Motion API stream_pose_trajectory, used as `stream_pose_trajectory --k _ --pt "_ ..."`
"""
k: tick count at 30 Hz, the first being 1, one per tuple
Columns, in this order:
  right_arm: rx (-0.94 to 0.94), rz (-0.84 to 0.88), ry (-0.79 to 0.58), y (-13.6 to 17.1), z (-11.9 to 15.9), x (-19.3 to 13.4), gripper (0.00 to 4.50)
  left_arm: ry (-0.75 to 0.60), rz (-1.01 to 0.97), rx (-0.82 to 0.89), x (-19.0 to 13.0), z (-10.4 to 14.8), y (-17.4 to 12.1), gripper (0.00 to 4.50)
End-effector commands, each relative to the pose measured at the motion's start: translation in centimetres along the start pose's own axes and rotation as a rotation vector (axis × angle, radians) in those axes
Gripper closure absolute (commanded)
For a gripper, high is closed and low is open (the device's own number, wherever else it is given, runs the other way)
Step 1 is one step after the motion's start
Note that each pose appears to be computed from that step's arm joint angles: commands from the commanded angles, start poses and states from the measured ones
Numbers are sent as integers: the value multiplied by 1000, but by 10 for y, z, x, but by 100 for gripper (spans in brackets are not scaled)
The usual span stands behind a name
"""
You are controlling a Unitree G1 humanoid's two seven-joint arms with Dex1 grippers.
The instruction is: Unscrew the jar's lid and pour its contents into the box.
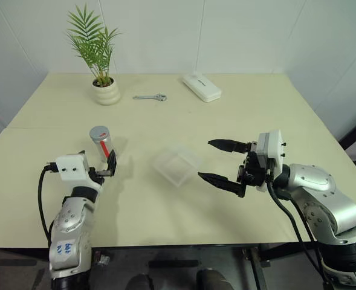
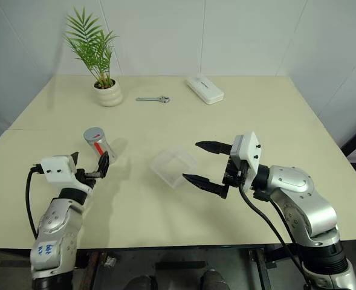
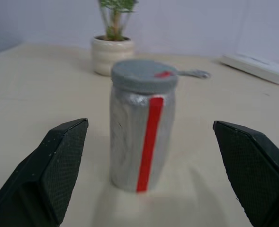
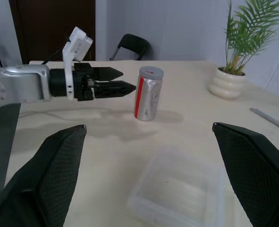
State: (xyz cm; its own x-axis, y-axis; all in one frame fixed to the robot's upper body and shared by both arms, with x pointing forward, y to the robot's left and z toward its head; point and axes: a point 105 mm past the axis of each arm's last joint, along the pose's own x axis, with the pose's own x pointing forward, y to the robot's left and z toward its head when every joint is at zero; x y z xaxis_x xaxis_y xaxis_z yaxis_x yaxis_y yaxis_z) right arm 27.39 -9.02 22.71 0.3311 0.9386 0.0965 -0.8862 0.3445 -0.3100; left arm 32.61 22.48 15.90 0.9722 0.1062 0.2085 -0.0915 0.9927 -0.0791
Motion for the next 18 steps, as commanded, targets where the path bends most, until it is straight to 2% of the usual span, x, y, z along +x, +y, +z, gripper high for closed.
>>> stream_pose_trajectory --k 1,5,11,14,18 --pt "-37 -20 -34 -2 9 3 1 -10 -3 24 6 2 -10 0" --pt "-32 -52 -48 -2 9 7 1 -6 -6 66 19 -3 -20 0" --pt "-36 -91 -47 -6 9 5 1 -18 65 106 27 -3 -11 0" --pt "-36 -118 -44 -8 8 1 1 -55 91 131 36 5 -7 0" --pt "-34 -146 -40 -11 7 -1 1 -47 97 139 45 2 -6 0"
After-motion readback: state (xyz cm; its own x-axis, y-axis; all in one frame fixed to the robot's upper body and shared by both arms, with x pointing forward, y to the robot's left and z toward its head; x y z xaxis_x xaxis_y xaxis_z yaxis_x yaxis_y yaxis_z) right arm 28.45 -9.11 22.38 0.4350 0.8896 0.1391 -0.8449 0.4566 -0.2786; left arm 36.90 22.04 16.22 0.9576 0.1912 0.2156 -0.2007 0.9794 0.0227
